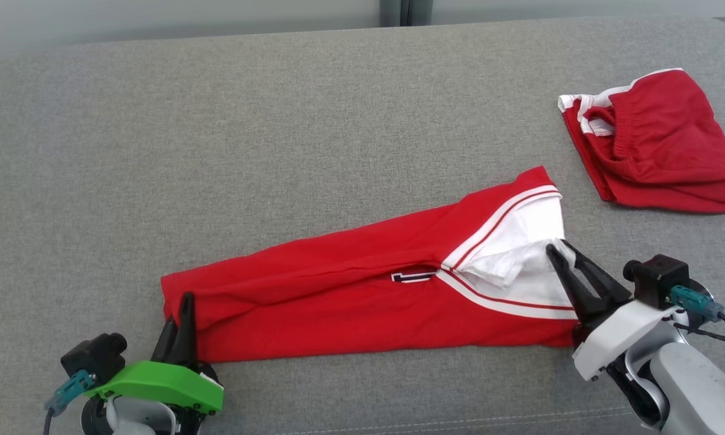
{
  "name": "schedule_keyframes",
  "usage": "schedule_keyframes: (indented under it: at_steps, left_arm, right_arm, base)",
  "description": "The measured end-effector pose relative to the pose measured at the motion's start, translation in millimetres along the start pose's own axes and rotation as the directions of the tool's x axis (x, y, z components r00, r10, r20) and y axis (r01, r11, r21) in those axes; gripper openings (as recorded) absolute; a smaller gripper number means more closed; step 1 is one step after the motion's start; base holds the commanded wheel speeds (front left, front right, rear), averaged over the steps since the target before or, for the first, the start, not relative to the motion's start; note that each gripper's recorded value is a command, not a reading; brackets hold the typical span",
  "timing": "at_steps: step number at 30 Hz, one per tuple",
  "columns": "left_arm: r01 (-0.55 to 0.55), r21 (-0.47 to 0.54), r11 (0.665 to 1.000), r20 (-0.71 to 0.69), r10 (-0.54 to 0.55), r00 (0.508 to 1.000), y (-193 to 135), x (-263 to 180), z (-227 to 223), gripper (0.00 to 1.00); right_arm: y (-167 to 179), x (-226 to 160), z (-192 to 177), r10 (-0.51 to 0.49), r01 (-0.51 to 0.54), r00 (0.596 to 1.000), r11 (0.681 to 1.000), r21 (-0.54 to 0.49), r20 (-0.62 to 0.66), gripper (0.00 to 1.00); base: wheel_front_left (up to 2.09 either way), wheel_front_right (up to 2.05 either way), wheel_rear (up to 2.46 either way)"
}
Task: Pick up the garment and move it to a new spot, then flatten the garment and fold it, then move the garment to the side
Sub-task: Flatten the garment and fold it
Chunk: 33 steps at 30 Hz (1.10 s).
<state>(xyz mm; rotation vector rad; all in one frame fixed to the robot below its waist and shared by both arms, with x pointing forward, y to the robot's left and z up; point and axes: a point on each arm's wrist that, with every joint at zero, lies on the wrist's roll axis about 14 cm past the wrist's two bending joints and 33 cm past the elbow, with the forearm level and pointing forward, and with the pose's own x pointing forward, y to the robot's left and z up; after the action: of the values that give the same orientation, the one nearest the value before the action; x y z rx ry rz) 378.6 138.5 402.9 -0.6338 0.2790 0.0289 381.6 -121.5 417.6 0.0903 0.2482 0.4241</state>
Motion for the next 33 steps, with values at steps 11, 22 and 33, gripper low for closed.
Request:
schedule_keyframes:
  at_steps: [11,22,33]
  left_arm:
    - [-0.082,-0.056,0.995,-0.050,0.079,0.996,27,-39,-21,1.00]
    - [-0.024,-0.003,1.000,0.198,0.024,0.980,16,-37,62,1.00]
    - [0.136,0.039,0.990,0.273,-0.142,0.952,-41,-46,80,1.00]
  right_arm:
    - [-18,-46,-46,-0.070,0.070,0.988,0.998,-0.004,-0.136,1.00]
    - [-45,-50,-14,-0.187,0.188,0.982,0.980,0.065,-0.026,1.00]
    - [-33,-18,-8,-0.113,0.120,0.988,0.990,0.071,-0.103,1.00]
  base:
    - [0.00,0.00,0.00]
    - [0.00,0.00,0.00]
    - [0.00,0.00,0.00]
